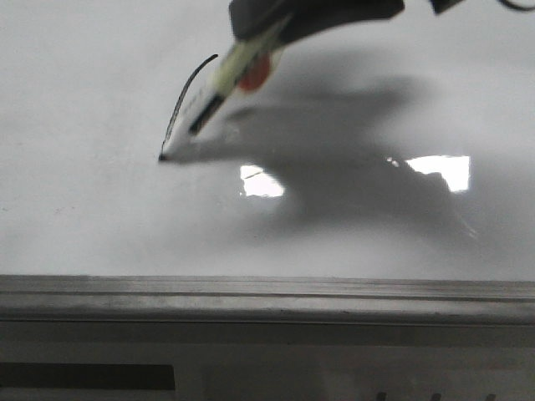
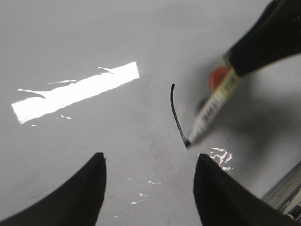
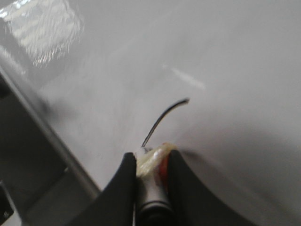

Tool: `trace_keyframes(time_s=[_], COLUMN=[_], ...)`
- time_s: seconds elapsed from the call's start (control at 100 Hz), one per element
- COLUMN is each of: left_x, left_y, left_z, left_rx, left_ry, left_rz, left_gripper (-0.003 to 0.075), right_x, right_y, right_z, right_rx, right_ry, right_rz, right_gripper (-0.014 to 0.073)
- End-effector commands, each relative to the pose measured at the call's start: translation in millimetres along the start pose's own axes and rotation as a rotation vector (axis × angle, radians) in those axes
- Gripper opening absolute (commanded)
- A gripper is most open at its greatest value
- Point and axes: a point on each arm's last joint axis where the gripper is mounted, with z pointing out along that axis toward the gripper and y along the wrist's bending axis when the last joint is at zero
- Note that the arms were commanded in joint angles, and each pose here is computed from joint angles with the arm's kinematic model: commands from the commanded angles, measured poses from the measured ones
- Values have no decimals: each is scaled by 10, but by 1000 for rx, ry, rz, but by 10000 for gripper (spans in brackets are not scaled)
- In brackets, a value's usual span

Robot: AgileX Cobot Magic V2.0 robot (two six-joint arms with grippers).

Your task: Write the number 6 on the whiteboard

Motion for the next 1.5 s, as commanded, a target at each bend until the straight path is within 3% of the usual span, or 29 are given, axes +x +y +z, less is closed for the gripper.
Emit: trace_keyframes(time_s=[0.0, 0.25, 0.56, 0.89, 1.27, 1.49], left_x=[-155, -155, -135, -49, 52, 78], left_y=[10, 10, -11, -366, -452, -483], left_z=[-5, -5, 20, 356, 631, 628], left_rx=[-5, -5, 12, 240, 258, 292], left_ry=[-95, -95, -73, -46, -52, -39], left_rz=[-17, -17, 4, 64, 60, 142], left_gripper=[389, 389, 389, 389, 389, 389], right_x=[40, -173, -208, -169, -93, -81], right_y=[-37, -77, 53, 280, 468, 489], right_z=[-3, -337, -134, -282, -254, -255], right_rx=[32, 90, 30, -62, -140, -157], right_ry=[-2, -153, -103, -90, -47, -35], right_rz=[-55, -81, -116, -151, -181, -169], right_gripper=[-71, -71, -71, -71, -71, -71])
